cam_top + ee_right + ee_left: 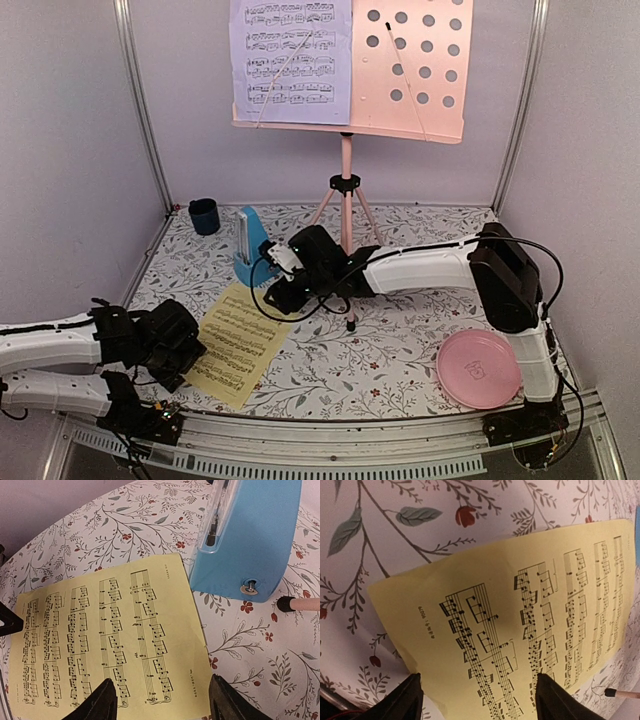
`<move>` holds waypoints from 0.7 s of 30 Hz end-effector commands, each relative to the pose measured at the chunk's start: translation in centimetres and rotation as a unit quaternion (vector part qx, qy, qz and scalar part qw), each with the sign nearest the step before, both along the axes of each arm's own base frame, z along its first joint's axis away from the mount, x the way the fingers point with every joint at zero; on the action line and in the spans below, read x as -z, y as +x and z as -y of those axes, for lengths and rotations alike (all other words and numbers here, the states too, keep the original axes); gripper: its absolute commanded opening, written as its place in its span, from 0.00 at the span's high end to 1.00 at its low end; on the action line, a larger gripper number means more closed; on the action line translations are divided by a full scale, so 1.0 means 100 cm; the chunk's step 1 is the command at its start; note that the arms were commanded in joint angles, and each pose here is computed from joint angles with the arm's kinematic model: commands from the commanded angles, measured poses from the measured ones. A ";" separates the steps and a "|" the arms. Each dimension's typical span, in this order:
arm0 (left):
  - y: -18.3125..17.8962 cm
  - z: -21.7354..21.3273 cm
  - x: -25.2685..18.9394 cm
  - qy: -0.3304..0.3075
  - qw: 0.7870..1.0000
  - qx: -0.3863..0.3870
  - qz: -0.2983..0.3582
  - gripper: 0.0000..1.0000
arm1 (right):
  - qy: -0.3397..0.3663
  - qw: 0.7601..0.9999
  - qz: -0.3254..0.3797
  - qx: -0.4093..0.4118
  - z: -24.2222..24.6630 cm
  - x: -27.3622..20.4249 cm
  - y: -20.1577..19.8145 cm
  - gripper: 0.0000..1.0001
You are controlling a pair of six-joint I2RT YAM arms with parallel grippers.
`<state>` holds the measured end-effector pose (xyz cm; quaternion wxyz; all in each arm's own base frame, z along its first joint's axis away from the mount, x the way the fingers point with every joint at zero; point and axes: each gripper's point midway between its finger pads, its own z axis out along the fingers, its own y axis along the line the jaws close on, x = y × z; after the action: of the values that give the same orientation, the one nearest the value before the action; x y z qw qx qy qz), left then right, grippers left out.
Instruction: Set up the instrument practice props
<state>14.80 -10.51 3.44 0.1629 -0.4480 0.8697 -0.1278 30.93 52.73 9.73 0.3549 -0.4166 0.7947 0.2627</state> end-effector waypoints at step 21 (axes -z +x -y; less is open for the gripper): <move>-0.031 0.020 0.013 0.006 0.999 -0.034 -0.030 0.18 | -0.083 0.996 0.007 0.030 0.012 0.084 0.027 0.71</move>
<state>12.66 -13.03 2.49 0.1521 -0.4524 0.8696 -0.1267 32.88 51.99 3.42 0.3400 -0.4235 0.8144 0.2043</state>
